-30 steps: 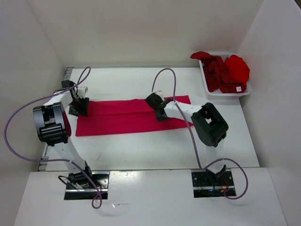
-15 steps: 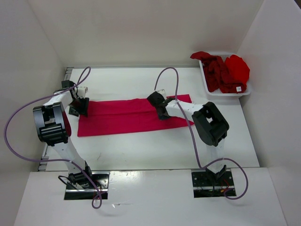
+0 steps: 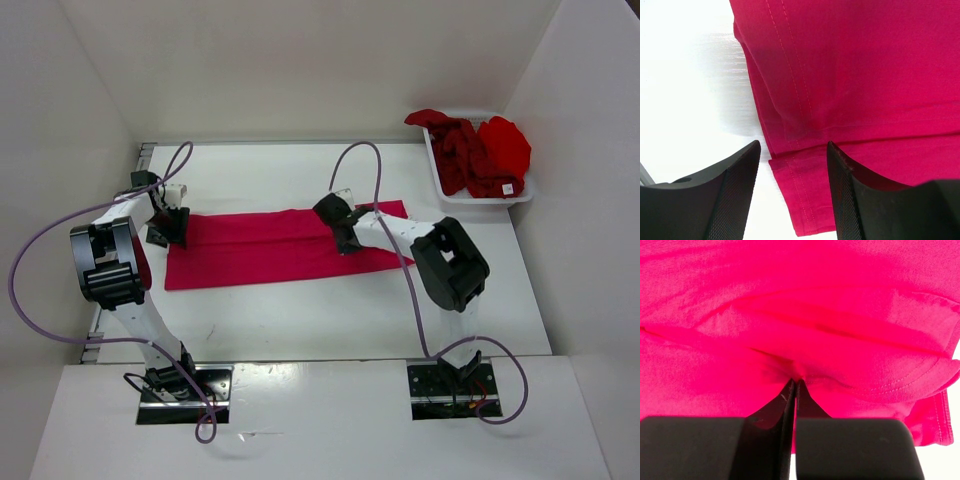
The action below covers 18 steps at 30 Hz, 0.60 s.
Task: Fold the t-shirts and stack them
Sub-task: Fold the other side of the tshirt into a rectangle
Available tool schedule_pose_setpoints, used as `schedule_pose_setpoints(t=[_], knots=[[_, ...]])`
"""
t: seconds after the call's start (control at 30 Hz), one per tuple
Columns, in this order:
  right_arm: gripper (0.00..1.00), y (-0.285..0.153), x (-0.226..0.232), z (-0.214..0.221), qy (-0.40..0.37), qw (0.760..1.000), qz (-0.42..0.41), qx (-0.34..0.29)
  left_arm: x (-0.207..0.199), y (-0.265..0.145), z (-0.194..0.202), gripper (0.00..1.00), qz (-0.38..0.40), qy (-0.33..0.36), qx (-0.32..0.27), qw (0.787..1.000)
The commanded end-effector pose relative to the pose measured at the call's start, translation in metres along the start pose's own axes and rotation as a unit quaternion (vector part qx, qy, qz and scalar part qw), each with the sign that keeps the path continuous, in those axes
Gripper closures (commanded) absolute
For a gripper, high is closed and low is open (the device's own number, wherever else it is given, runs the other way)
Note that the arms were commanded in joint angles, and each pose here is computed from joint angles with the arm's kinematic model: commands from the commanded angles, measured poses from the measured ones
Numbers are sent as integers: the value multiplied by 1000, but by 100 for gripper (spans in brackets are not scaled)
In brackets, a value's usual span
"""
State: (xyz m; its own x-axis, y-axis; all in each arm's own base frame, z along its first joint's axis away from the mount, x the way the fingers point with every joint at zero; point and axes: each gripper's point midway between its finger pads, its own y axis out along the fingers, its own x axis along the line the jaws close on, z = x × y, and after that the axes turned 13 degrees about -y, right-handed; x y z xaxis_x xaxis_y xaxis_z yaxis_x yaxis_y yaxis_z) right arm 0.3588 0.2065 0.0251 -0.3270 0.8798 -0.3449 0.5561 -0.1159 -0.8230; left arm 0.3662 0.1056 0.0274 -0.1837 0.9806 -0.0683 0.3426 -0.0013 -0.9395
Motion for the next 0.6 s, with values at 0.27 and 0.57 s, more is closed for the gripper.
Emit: schedule_pose_setpoints(t=[0.27, 0.57], knots=[[100, -49, 31, -11, -11, 992, -128, -4, 2, -12, -5, 37, -3, 2, -17, 1000], [100, -47, 69, -2, -26, 982, -187, 16, 2, -11, -7, 37, -3, 2, -17, 1000]])
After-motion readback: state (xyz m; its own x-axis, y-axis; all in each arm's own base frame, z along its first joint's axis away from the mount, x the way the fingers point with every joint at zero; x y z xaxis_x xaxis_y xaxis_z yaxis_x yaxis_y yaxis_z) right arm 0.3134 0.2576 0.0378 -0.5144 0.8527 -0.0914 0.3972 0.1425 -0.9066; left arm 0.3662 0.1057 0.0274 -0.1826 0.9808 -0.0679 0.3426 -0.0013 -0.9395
